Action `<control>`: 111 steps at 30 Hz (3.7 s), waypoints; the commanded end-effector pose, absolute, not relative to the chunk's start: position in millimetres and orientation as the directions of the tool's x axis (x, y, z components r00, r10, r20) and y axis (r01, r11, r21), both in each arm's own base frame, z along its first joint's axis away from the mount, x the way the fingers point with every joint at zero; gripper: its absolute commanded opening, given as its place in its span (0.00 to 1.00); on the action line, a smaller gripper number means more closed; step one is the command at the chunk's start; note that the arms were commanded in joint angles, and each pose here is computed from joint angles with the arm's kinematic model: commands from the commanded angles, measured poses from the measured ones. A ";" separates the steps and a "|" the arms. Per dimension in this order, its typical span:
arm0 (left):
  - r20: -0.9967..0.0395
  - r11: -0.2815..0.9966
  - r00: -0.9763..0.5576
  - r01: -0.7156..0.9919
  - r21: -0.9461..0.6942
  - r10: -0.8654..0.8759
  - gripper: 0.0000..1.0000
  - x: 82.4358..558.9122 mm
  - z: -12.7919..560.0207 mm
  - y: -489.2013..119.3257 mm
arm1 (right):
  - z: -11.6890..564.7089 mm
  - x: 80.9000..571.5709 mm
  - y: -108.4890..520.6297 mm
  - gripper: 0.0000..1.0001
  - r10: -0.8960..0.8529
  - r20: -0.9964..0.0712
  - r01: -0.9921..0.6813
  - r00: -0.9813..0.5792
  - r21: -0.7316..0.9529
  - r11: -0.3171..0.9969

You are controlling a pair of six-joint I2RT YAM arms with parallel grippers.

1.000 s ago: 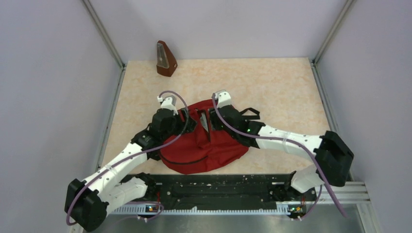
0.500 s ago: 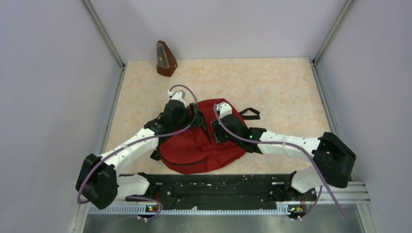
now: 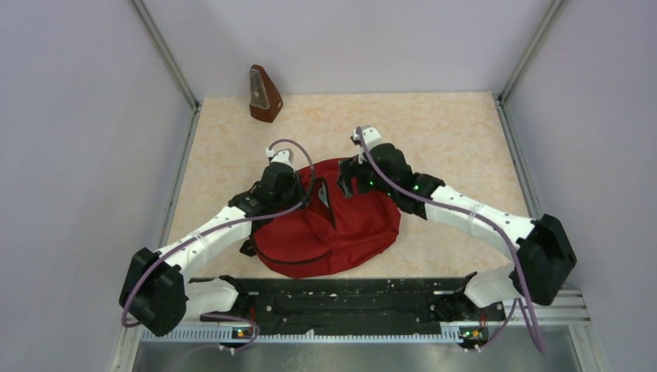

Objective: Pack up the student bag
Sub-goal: Zip the student bag at the center of the board.

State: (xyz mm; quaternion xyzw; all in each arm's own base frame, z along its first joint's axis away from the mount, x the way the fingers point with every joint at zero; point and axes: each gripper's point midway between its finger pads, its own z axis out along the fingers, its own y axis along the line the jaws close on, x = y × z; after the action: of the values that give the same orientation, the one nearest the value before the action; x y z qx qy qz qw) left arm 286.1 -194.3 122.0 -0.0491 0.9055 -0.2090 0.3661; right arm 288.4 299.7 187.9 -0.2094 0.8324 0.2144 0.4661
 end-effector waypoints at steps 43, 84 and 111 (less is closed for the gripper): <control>-0.622 0.880 -0.727 0.053 -0.472 -0.290 0.00 272.8 115.5 -192.9 | 119.4 384.6 437.5 0.00 -0.058 -0.680 -0.594 -0.731 0.592 0.545; -0.692 0.830 -0.572 0.036 -0.557 -0.440 0.61 360.2 161.0 -196.7 | 191.8 298.1 391.3 0.00 0.077 -0.781 -0.683 -0.620 0.586 0.436; -0.539 0.889 -0.816 0.071 -0.452 -0.208 0.12 340.2 92.1 -220.1 | 180.9 315.4 401.9 0.00 0.055 -0.822 -0.699 -0.566 0.515 0.496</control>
State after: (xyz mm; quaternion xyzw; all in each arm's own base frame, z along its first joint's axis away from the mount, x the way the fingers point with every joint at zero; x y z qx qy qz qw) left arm 360.9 -216.1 100.8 -0.0502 0.9142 -0.2273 0.3319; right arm 304.5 389.1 152.4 -0.2001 0.7889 0.4456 0.3730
